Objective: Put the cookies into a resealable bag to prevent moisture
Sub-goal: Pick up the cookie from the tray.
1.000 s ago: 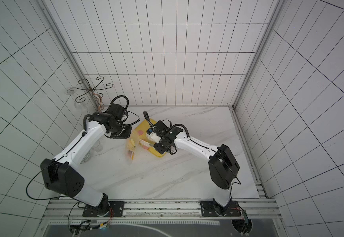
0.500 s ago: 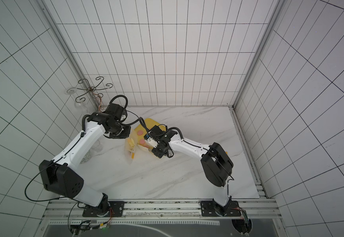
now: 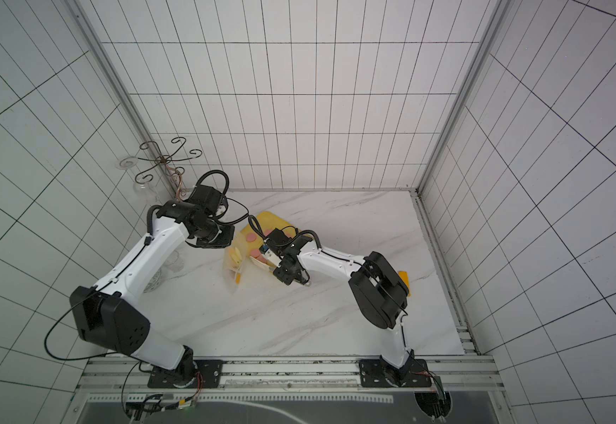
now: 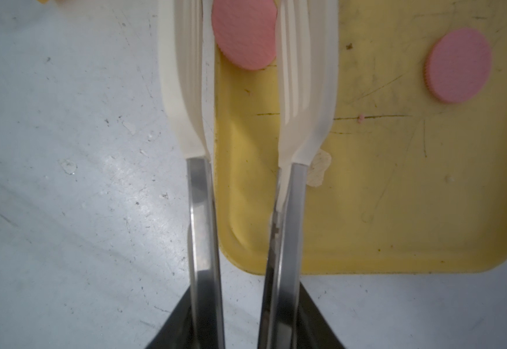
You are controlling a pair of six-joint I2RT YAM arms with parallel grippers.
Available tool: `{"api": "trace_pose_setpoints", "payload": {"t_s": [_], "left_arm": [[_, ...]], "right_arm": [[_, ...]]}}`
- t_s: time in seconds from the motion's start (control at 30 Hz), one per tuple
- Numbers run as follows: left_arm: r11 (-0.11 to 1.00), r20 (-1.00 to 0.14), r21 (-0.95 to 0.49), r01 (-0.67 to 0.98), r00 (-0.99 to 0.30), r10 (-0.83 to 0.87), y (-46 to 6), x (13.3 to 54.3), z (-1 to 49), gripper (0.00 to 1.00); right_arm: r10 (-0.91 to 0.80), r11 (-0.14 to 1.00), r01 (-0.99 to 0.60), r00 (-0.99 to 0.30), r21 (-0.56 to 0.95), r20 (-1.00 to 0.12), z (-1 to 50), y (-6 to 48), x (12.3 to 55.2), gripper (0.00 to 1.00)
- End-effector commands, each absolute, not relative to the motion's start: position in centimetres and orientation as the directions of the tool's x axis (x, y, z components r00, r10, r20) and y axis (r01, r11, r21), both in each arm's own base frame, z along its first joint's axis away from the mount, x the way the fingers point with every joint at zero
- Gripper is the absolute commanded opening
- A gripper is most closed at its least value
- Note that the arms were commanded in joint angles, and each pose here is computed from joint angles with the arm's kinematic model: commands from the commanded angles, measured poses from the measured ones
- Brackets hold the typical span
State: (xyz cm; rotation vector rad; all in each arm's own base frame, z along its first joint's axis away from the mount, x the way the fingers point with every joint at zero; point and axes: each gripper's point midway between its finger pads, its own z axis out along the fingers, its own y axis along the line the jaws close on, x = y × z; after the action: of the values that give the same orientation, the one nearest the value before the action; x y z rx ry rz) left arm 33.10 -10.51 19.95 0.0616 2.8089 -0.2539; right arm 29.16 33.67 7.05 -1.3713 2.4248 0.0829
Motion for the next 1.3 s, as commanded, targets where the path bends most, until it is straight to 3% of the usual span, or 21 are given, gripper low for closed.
{"api": "trace_pose_setpoints", "payload": {"t_s": [0.0,0.5,0.83,1.1,1.27], "left_arm": [[0.980,-0.343,-0.181,0.087,-0.939,0.020,-10.8,33.7,20.6,0.00],[0.978,-0.344,-0.185,0.095,-0.939,0.026,-10.9,33.6,20.6,0.00],[0.976,-0.352,-0.194,0.100,-0.936,0.025,-11.2,33.9,20.9,0.00],[0.971,-0.354,-0.211,0.114,-0.935,0.033,-12.0,34.1,21.0,0.00],[0.967,-0.354,-0.229,0.114,-0.935,0.026,-12.4,34.4,21.1,0.00]], "right_arm": [[-0.827,0.529,-0.836,-0.468,-0.148,-0.313,7.5,33.7,29.3,0.39],[-0.770,0.597,-0.794,-0.526,-0.118,-0.360,9.2,33.0,30.0,0.21],[-0.736,0.638,-0.759,-0.553,-0.128,-0.390,10.9,31.8,31.0,0.14],[-0.581,0.735,-0.675,-0.580,-0.062,-0.571,19.1,30.0,32.9,0.13],[-0.486,0.708,-0.706,-0.517,0.030,-0.704,25.8,31.2,32.3,0.13]]}}
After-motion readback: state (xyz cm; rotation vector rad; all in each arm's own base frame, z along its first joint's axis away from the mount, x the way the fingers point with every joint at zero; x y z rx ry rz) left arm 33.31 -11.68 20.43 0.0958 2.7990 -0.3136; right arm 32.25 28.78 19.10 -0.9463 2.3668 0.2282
